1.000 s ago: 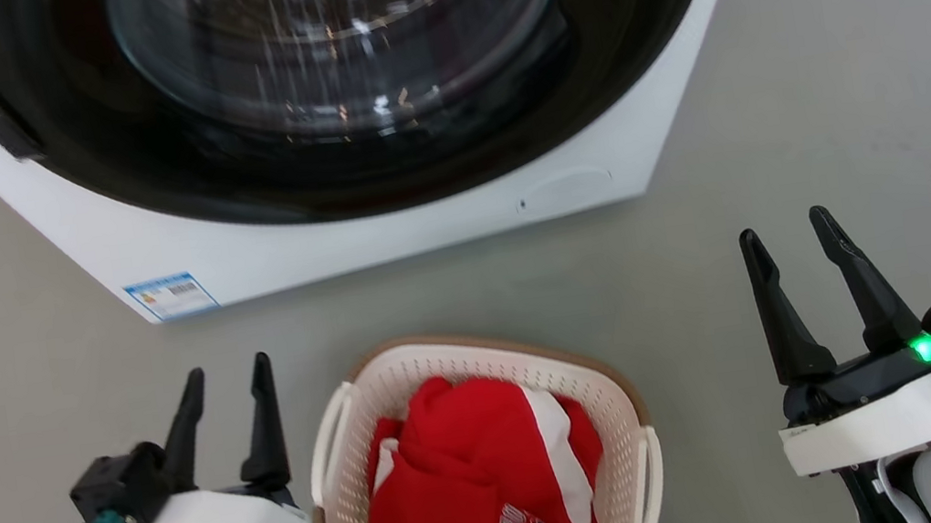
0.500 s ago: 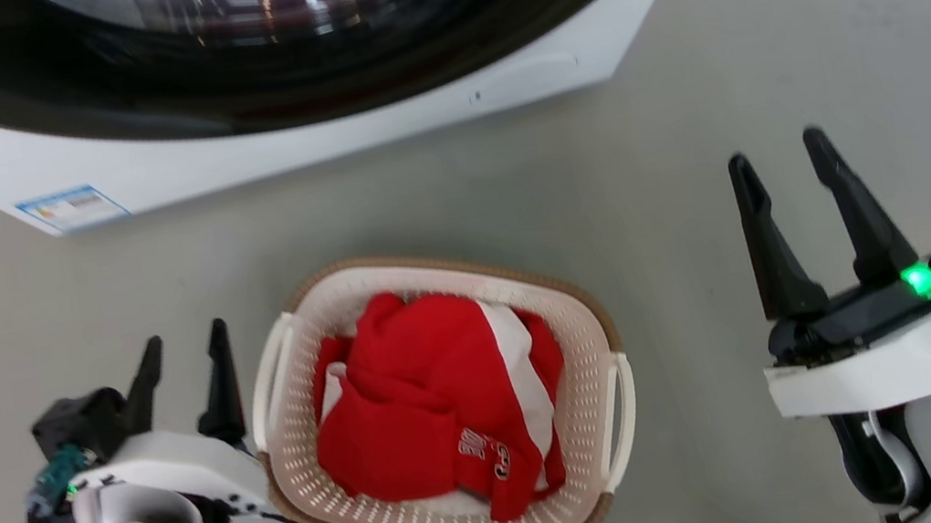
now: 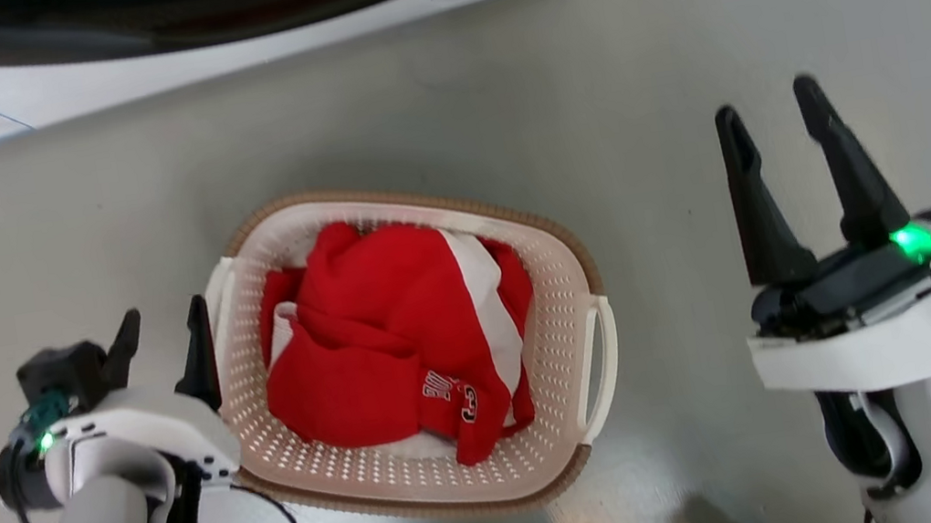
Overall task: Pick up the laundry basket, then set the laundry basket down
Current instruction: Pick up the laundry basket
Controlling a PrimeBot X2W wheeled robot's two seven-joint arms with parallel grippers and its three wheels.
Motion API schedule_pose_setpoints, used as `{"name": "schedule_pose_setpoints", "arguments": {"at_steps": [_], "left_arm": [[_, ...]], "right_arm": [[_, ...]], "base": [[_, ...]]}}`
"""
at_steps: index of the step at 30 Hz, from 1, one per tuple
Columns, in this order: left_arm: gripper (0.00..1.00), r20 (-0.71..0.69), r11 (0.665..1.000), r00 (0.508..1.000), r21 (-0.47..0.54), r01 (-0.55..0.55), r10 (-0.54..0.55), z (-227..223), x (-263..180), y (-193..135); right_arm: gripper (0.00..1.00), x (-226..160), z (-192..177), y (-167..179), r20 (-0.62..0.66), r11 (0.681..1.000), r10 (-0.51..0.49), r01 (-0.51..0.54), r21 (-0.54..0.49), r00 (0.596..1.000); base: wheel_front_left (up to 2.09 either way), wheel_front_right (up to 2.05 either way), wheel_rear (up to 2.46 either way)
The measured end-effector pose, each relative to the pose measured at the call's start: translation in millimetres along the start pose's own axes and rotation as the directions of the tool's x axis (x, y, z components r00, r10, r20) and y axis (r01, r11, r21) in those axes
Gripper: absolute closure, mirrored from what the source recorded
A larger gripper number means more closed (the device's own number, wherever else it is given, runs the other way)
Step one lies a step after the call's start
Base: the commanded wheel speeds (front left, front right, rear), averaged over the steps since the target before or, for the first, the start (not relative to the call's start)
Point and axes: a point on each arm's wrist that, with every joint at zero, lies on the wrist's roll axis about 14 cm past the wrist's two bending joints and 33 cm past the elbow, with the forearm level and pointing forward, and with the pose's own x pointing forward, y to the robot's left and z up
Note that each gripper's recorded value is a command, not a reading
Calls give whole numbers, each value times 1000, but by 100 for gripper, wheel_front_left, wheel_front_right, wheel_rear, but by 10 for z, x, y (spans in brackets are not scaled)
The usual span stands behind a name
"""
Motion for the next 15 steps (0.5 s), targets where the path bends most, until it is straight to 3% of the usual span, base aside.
{"name": "schedule_pose_setpoints", "arguments": {"at_steps": [6, 15], "left_arm": [[0, -94, 996, 993, 46, 74, -69, -303, 232, -150], [0, -238, 986, 967, 119, 118, -87, -711, 373, -91]], "right_arm": [[0, 133, -140, -36, -14, 1000, -3, 3, -3, 1000], [0, 172, -314, -107, -50, 1000, -22, 22, -3, 998]], "base": [[0, 0, 0], [0, 0, 0]]}}
